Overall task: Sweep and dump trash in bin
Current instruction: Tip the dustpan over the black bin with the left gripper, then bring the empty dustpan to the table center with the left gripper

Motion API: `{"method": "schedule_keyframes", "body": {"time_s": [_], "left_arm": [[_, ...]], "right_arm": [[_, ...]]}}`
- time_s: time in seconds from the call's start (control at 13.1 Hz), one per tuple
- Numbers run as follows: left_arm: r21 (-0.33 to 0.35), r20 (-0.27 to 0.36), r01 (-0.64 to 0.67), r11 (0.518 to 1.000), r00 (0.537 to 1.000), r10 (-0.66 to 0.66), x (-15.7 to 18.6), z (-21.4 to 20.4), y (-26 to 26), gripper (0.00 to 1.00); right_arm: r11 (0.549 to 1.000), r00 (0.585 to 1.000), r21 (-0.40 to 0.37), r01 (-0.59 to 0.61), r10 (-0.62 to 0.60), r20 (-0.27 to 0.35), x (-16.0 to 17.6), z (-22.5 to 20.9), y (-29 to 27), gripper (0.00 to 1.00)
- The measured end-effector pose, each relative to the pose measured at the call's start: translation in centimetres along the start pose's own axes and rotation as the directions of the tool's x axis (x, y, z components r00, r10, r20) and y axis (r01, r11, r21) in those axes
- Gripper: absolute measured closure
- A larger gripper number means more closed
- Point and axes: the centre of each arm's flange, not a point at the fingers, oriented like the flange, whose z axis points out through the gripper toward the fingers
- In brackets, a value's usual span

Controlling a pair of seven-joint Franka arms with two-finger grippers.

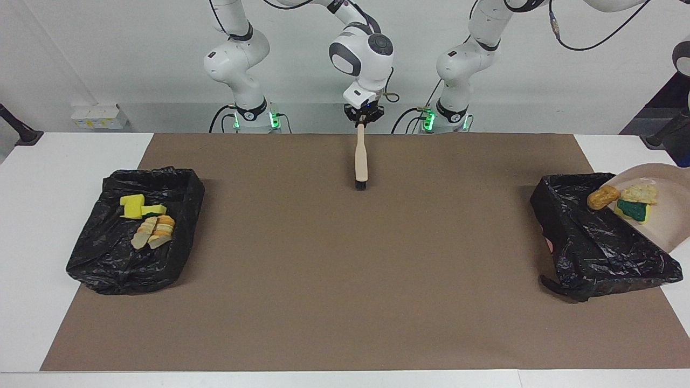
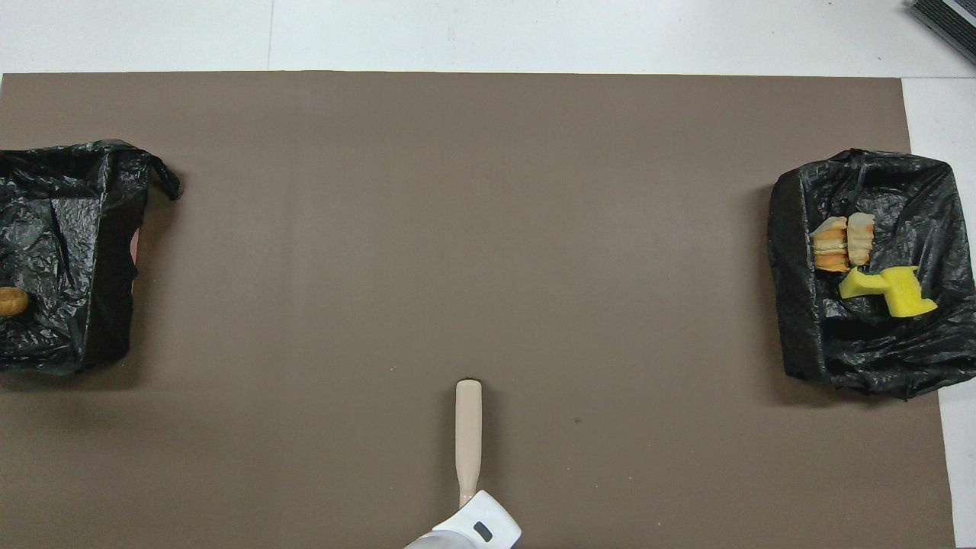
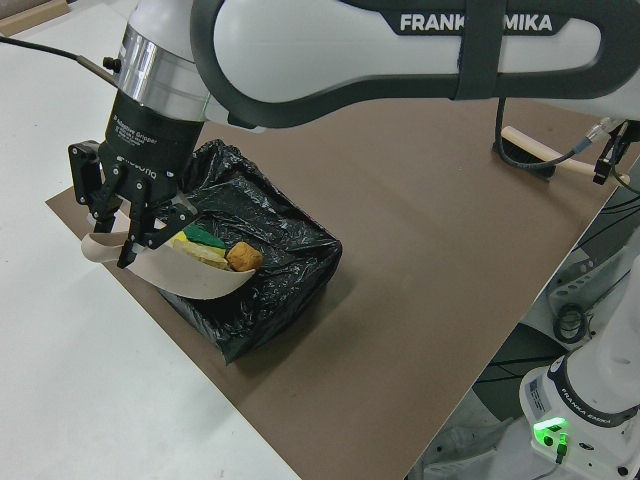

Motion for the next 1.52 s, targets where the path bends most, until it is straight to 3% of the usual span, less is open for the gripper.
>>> {"method": "schedule_keyframes", "body": {"time_s": [0.23, 0.3, 0.53, 0.76, 0.84, 0.99, 1.07, 1.14, 1.22, 1.37, 1.52], "left_arm": [[0.061, 0.109, -0.041, 0.997, 0.993, 0.034, 6.0, -3.4, -2.4, 0.68], [0.077, 0.181, -0.086, 0.993, 0.981, 0.071, 7.7, -4.5, -2.9, 0.68], [0.046, 0.346, -0.143, 0.989, 0.931, 0.118, 11.3, -7.1, -3.2, 0.68], [0.010, 0.438, -0.154, 0.988, 0.889, 0.135, 13.3, -9.0, -3.0, 0.68], [0.009, 0.454, -0.157, 0.988, 0.881, 0.136, 13.5, -9.6, -3.1, 0.68], [0.023, 0.459, -0.133, 0.991, 0.882, 0.108, 13.2, -11.9, -3.3, 0.68], [0.035, 0.434, -0.121, 0.992, 0.896, 0.094, 13.8, -13.5, -3.4, 0.68], [0.045, 0.378, -0.110, 0.993, 0.922, 0.085, 14.9, -14.8, -3.3, 0.68], [0.046, 0.288, -0.094, 0.994, 0.954, 0.077, 16.3, -15.8, -3.0, 0.68], [0.041, 0.113, -0.021, 0.999, 0.993, 0.016, 17.3, -16.7, -2.5, 0.68], [0.021, -0.049, 0.139, 0.990, 0.989, -0.138, 17.8, -18.1, -1.8, 0.68]], "right_arm": [[1.000, 1.000, 0.025, 0.002, -0.001, -0.017, 0.1, 0.4, 0.1, 0.73], [1.000, 1.000, 0.025, 0.006, -0.006, -0.018, 0.1, 0.6, 0.2, 0.73], [1.000, 1.000, 0.021, 0.013, -0.013, -0.017, 0.0, 0.9, 0.4, 0.73], [1.000, 1.000, 0.020, 0.015, -0.014, -0.017, 0.0, 0.9, 0.4, 0.73], [1.000, 1.000, 0.020, 0.019, -0.019, -0.016, 0.0, 0.9, 0.5, 0.68], [0.999, 0.999, 0.020, 0.031, -0.030, -0.017, 0.0, 0.9, 0.5, 0.41], [0.999, 0.999, 0.021, 0.029, -0.029, -0.017, 0.1, 0.9, 0.5, 0.29], [0.999, 1.000, 0.022, 0.027, -0.027, -0.017, 0.2, 0.9, 0.5, 0.25], [0.999, 1.000, 0.027, 0.022, -0.022, -0.018, 0.4, 0.8, 0.6, 0.24], [0.999, 1.000, 0.049, -0.011, 0.012, -0.023, 2.0, -0.2, 1.1, 0.05], [0.994, 0.998, 0.092, -0.052, 0.056, -0.041, 4.8, -2.1, 2.4, 0.00]]}}
